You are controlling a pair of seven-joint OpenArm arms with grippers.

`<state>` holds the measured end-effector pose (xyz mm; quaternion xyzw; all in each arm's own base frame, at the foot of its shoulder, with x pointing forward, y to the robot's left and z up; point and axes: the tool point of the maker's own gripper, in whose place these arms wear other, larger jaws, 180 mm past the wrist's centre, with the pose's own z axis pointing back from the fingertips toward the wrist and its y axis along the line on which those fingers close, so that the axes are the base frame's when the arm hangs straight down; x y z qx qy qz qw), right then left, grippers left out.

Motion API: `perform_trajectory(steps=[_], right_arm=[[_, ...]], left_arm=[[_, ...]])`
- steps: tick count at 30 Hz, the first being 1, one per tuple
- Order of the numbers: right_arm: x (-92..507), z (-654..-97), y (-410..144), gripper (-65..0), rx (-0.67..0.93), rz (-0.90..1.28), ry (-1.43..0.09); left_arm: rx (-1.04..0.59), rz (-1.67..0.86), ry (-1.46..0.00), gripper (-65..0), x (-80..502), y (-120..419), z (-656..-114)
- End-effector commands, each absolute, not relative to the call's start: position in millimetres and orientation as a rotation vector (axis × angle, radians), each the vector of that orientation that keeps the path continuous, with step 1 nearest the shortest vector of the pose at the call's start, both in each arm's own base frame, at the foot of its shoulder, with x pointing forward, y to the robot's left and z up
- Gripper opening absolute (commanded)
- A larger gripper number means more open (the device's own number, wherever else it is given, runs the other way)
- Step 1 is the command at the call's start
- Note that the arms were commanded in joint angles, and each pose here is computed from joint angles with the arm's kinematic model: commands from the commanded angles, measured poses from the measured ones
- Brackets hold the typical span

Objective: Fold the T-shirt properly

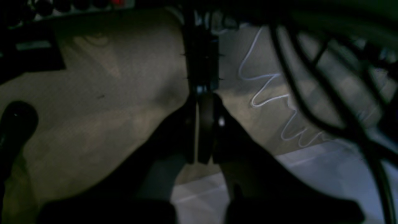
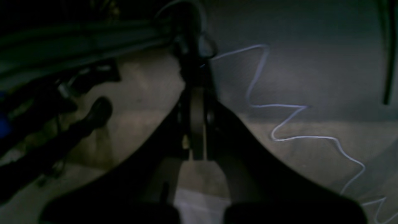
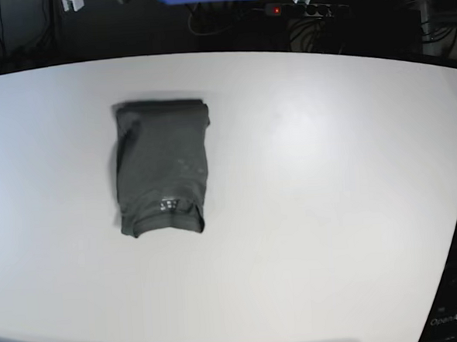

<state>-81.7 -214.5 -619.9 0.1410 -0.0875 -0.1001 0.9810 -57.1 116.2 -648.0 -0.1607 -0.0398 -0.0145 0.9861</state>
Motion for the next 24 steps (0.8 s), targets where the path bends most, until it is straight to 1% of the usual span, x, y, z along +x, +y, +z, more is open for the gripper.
perform_trajectory(steps=[1,3,6,12,14,16,19,24], right_arm=[[-84.1,-622.4,-226.1,-64.6,0.225,-0.176,-0.168],[-85.2,-628.4,-224.9,-64.4,0.19,-0.129,-0.132],[-80.2,-633.9,-226.7,-64.4,0.147,-0.087,-0.117],[-66.2,-641.8,-210.1,-64.4,0.172,-0.061,-0.068],[-67.1,-642.4,-206.1,-64.3,0.178,-0.056,-0.063],[-69.0,-644.2,-202.5,-64.3,0.164,-0.031,-0.055],[-74.0,-648.0,-207.2,-64.3,0.082,0.048,-0.042],[-74.3,-648.6,-206.8,-64.3,0.076,0.066,-0.037]], left_arm=[[-0.325,-0.024,-0.067,-63.3,-64.7,116.8,-647.2],[-0.329,-0.023,-0.07,-63.3,-63.6,114.3,-647.1],[-0.341,-0.019,-0.084,-63.3,-53.9,105.3,-648.0],[-0.336,-0.013,-0.11,-63.3,-36.9,105.1,-649.6],[-0.347,0.008,-0.118,-63.3,-32.3,95.3,-649.7],[-0.349,0.02,-0.126,-63.3,-28.5,93.7,-649.8],[-0.351,0.019,-0.127,-63.3,-26.8,91.9,-649.9],[-0.348,0.023,-0.117,-63.3,-31.6,92.6,-649.9]])
